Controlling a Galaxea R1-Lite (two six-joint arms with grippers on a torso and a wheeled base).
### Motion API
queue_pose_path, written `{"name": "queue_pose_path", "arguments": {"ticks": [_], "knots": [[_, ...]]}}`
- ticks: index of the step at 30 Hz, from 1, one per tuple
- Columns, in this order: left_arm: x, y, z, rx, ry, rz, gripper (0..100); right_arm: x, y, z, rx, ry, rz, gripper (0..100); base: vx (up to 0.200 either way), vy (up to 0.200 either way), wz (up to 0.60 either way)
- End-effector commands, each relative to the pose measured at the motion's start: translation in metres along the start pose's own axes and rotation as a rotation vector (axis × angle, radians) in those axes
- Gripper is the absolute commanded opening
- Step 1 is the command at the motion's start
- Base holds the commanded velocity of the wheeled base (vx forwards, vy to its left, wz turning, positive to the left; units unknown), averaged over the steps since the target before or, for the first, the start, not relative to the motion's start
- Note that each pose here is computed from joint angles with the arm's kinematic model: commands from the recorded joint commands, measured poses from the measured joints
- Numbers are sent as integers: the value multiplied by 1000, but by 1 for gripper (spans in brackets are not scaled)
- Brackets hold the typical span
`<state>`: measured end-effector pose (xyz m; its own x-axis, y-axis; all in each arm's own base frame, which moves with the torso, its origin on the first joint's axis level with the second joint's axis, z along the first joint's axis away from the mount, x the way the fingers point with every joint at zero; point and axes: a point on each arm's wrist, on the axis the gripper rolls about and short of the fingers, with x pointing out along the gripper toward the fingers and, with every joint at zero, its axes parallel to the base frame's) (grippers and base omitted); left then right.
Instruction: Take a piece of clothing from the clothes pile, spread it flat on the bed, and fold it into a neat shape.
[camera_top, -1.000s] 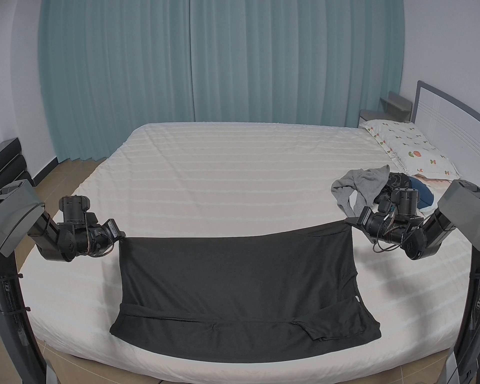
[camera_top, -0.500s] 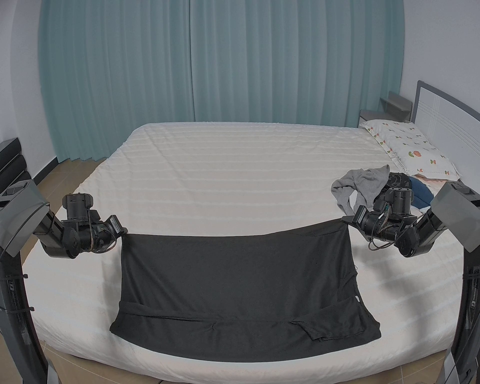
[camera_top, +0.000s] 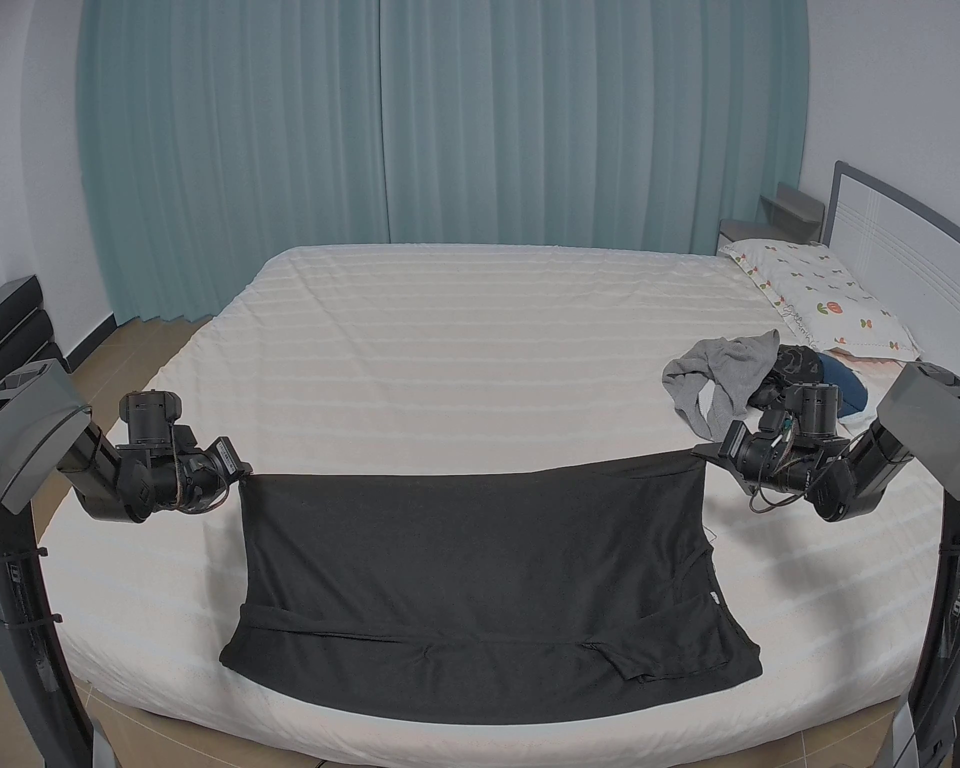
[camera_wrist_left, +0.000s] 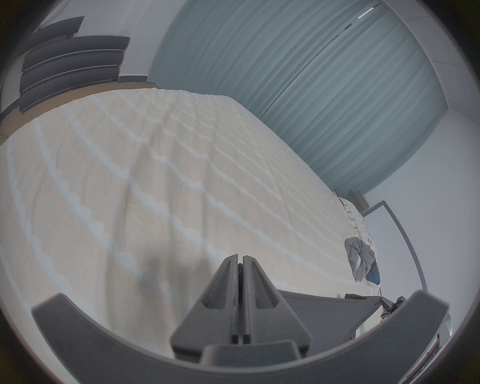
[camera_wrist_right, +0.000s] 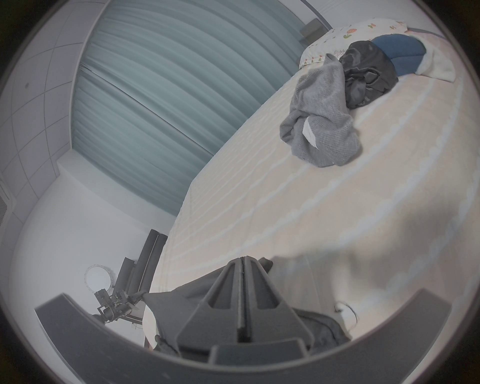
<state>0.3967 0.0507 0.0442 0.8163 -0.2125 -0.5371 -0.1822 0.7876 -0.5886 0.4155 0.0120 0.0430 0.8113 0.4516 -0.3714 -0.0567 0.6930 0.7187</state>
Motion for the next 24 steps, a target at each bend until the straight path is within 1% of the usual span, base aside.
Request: {"name": "queue_pose_path", "arguments": {"ticks": [1,3,4,6,12,16,19,20,24], "knots": [[-19,-4,-4,36,6,2,0,-24,7,-3,6,23,13,0,0,0,0],[-24,-2,-10,69,24,8,0,-31,6,-9,7,46,9,0,0,0,0],[-24,-2,-10,72,25,8,0,-32,6,-10,6,47,8,0,0,0,0],[-31,3,-21,119,54,24,0,-40,0,-22,-16,82,-17,0,0,0,0],[-45,10,-43,178,122,52,0,-58,-11,-50,-84,165,-61,0,0,0,0],[-52,14,-55,202,161,66,0,-67,-15,-63,-123,206,-82,0,0,0,0],[-54,17,-61,208,183,74,0,-71,-18,-70,-135,229,-92,0,0,0,0],[-56,20,-67,214,204,79,0,-74,-23,-79,-146,260,-108,0,0,0,0],[-59,24,-76,215,236,91,0,-76,-32,-89,-162,298,-126,0,0,0,0]]}}
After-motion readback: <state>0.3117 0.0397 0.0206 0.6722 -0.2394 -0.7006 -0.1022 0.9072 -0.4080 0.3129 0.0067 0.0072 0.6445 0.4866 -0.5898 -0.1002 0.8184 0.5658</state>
